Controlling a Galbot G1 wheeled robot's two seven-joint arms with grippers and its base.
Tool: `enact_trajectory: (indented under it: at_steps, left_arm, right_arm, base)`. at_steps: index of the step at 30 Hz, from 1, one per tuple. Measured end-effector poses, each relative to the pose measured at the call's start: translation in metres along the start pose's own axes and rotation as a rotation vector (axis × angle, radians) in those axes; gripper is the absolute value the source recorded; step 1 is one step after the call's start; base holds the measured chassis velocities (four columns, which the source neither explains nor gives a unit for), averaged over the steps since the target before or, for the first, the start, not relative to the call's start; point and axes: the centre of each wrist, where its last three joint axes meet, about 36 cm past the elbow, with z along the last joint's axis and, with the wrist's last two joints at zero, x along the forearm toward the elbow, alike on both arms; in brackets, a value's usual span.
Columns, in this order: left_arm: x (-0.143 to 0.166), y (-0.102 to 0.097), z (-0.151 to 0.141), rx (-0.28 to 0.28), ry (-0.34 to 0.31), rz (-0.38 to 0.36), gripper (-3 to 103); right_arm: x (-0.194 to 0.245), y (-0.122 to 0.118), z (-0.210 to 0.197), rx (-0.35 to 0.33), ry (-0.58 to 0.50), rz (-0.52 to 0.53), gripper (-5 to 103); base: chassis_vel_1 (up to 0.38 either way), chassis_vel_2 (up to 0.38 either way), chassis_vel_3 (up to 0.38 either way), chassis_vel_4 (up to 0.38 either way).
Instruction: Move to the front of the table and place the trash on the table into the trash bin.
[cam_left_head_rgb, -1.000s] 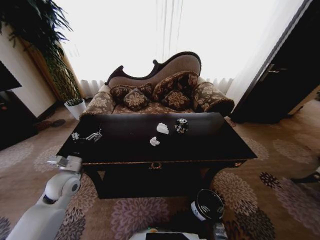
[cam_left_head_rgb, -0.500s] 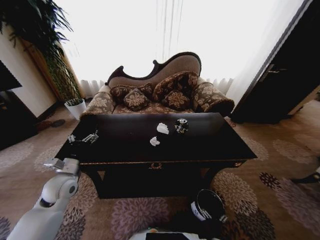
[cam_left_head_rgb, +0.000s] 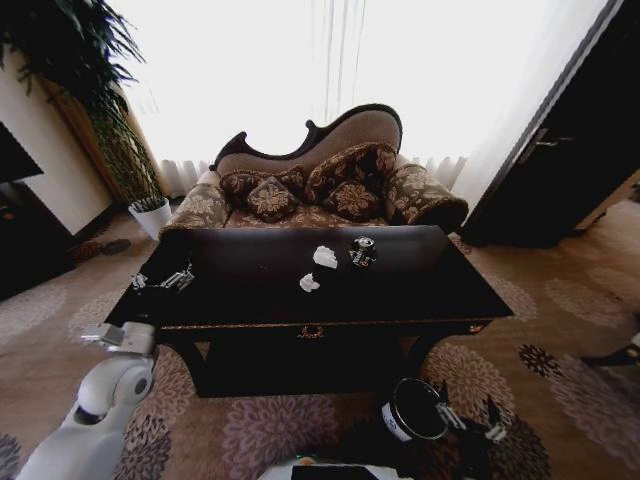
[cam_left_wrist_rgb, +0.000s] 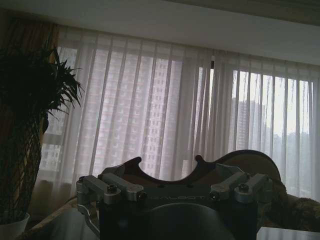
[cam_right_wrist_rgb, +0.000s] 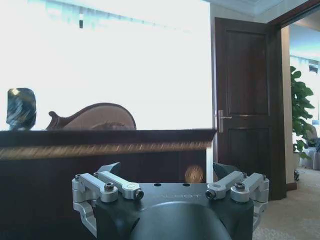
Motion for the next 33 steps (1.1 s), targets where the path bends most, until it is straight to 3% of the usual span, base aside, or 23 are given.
enact_trajectory:
  at_steps: [7,13,22,33]
  left_arm:
    - [0.001,0.000,0.000,0.002,-0.003,0.000,100]
    - [0.004,-0.003,0.000,0.003,-0.001,-0.002,100]
    - [0.005,-0.004,0.001,0.002,0.007,0.000,100]
    - [-0.006,-0.010,0.011,0.013,0.028,0.029,100]
  right_arm:
    - [-0.073,-0.008,-0.047,-0.049,-0.020,-0.051,100]
    - [-0.139,-0.006,-0.091,-0.022,-0.032,-0.224,100]
    - [-0.179,0.015,-0.109,-0.057,0.037,-0.399,100]
    - [-0.218,-0.003,-0.114,-0.041,0.133,-0.550,100]
  base:
    - [0.000,0.000,0.000,0.000]
    - [0.000,0.000,0.000,0.000]
    - [0.000,0.000,0.000,0.000]
    - [0.000,0.000,0.000,0.000]
